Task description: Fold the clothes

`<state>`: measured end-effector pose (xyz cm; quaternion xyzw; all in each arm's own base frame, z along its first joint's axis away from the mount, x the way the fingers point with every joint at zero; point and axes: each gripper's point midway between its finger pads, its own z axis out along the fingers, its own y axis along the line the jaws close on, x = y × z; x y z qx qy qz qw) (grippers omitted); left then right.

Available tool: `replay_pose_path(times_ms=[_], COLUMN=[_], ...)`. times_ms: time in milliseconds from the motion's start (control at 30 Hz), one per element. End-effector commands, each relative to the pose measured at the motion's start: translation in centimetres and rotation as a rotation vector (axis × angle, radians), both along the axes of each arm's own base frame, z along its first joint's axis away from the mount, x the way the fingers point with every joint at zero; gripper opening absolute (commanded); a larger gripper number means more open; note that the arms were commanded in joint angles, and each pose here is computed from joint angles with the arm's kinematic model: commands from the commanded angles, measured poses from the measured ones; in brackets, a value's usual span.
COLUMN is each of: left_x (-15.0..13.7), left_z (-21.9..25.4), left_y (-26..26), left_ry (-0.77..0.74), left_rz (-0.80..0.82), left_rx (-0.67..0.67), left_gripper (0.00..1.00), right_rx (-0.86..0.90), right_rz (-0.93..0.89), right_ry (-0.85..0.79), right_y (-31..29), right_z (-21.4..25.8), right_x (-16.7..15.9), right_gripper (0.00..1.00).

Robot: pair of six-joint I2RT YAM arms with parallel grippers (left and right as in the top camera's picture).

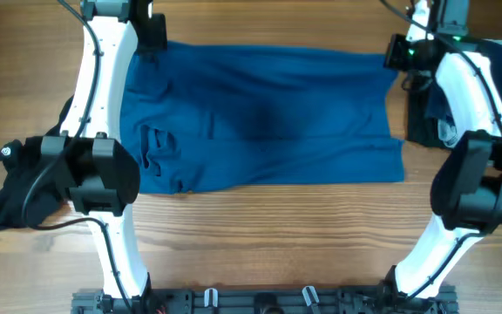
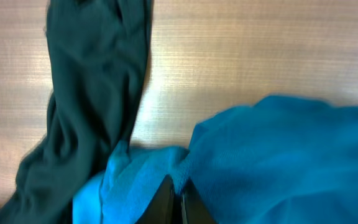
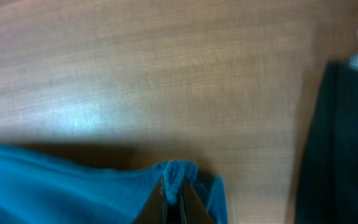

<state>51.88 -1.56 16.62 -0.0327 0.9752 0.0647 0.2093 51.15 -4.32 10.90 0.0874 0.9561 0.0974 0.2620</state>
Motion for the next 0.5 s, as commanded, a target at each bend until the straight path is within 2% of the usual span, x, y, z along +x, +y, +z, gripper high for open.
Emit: replay_pose_path(times_ms=[0,233,467], left_x=[-2.1,-5.9,-8.4], left_z=[1.6,0.4,0.0], left_y=[0.5,0.9,1.0], left_ry=[0.043,0.21,0.315], left_rz=[-0.025,-0.034,-0.036], left_rx=[0.032,0.047,0.051], left_gripper=[0.04,0.04,0.04], right_rx=[0.061,0.077,0.065], right_rz=[0.032,0.068,0.043], right_ry=[-0.007,0.201,0.313], right_y=[-0.4,-0.1,-0.9], right_z=[3.1,1.5,0.8], right_x=[-1.9,-7.2,-9.8], right_gripper=[0.04,0.04,0.04])
